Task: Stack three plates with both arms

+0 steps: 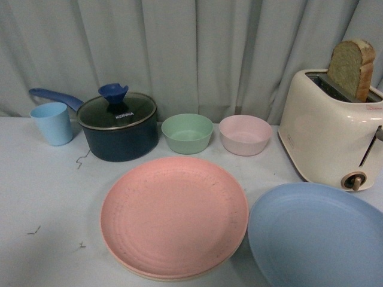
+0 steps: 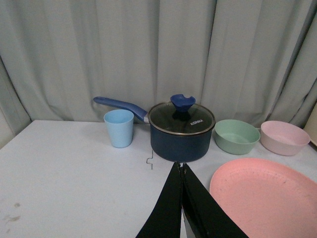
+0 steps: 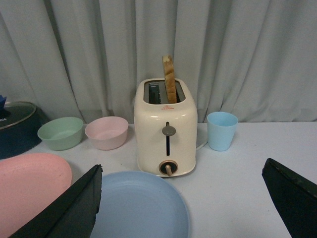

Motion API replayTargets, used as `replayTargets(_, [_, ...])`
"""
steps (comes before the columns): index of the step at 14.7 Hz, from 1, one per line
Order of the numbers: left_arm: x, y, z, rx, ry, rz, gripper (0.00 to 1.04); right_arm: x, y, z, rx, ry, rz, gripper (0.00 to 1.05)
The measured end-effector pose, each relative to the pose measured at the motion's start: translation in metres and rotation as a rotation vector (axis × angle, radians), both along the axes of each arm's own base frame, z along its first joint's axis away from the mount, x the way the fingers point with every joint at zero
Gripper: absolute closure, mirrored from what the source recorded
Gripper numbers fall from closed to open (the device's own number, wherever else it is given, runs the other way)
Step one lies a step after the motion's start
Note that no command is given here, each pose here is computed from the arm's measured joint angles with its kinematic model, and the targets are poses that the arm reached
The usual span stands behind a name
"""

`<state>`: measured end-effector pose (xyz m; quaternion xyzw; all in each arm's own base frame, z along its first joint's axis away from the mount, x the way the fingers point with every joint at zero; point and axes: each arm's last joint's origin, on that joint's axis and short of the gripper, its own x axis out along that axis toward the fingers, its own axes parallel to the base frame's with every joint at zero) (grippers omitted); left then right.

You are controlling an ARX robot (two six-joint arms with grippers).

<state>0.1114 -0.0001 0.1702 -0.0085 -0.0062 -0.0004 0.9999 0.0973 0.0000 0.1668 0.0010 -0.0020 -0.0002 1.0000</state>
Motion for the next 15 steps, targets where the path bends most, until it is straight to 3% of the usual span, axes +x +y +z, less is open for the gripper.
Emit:
replayTargets(3, [-0.003, 0.0, 0.0, 0.0, -0.001, 0.0, 1.03, 0.0, 0.0, 0.0, 0.0, 0.0, 0.0, 0.06])
replayTargets(4, [-0.009, 0.0, -0.006, 0.0, 0.054, -0.002, 1.03, 0.0, 0.0, 0.0, 0.0, 0.0, 0.0, 0.06])
replayTargets(5, [-0.014, 0.0, -0.001, 0.0, -0.008, -0.003, 1.03, 0.0, 0.0, 0.0, 0.0, 0.0, 0.0, 0.06])
replayTargets(8, [-0.014, 0.0, -0.004, 0.0, 0.01, 0.0, 1.02, 0.0, 0.0, 0.0, 0.0, 0.0, 0.0, 0.06])
replayTargets(10, [-0.014, 0.0, -0.004, 0.0, 0.013, 0.0, 0.72, 0.0, 0.0, 0.0, 0.0, 0.0, 0.0, 0.06])
replayTargets(12, [-0.014, 0.0, -0.004, 0.0, 0.013, 0.0, 0.5, 0.0, 0.0, -0.001, 0.004, 0.01, 0.008, 0.06])
replayTargets(13, [-0.014, 0.0, -0.004, 0.0, 0.013, 0.0, 0.37, 0.003, -0.004, -0.003, 0.078, 0.127, 0.099, 0.06])
replayTargets(15, [-0.014, 0.0, -0.004, 0.0, 0.013, 0.0, 0.13, 0.019, -0.019, 0.0, 0.193, 0.156, 0.134, 0.06])
